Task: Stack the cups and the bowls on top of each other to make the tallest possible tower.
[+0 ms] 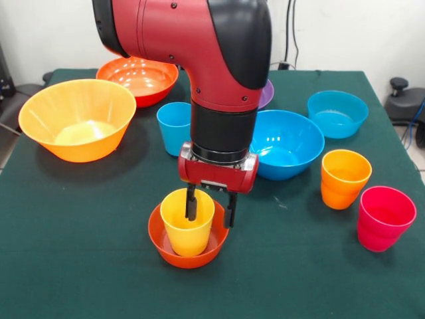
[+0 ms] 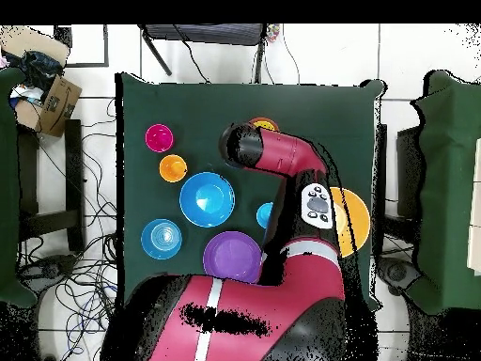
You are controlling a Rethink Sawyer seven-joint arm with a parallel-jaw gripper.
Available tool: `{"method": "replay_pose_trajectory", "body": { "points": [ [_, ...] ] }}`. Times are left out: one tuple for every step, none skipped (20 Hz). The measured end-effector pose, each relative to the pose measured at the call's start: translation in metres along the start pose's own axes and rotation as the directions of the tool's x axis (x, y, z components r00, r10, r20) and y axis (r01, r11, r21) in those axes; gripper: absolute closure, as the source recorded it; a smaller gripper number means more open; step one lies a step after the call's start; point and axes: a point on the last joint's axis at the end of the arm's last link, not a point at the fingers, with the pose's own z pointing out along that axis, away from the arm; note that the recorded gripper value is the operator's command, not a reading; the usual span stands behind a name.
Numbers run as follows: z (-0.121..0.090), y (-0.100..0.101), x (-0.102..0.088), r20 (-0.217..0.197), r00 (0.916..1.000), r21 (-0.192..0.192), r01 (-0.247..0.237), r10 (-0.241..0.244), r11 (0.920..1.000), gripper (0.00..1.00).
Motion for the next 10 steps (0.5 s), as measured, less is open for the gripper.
{"method": "replay_pose_trajectory", "body": {
  "points": [
    [0.0003, -0.0001, 0.0004, -0.001, 1.0000, 0.000, 0.000, 0.000, 1.0000, 0.00],
    [0.0008, -0.0009, 0.0013, -0.002, 1.0000, 0.002, 0.000, 0.000, 1.0000, 0.00],
    [0.0010, -0.0012, 0.0017, -0.003, 1.0000, 0.004, 0.001, -0.001, 1.0000, 0.00],
    [0.0015, -0.0018, 0.0023, -0.005, 1.0000, 0.005, 0.001, -0.001, 1.0000, 0.00],
    [0.0019, -0.0023, 0.0030, -0.007, 1.0000, 0.006, 0.001, -0.001, 1.0000, 0.00],
    [0.0022, -0.0026, 0.0035, -0.009, 1.0000, 0.006, 0.000, 0.000, 1.0000, 0.00],
    [0.0027, -0.0031, 0.0041, -0.011, 0.9999, 0.005, -0.001, 0.001, 1.0000, 0.00],
    [0.0032, -0.0036, 0.0048, -0.013, 0.9999, 0.005, -0.002, 0.003, 1.0000, 0.00],
    [0.0037, -0.0046, 0.0058, -0.016, 0.9999, 0.004, -0.005, 0.005, 1.0000, 0.00],
    [0.0041, -0.0055, 0.0069, -0.018, 0.9998, 0.005, -0.006, 0.006, 1.0000, 0.00]
  ]
}}
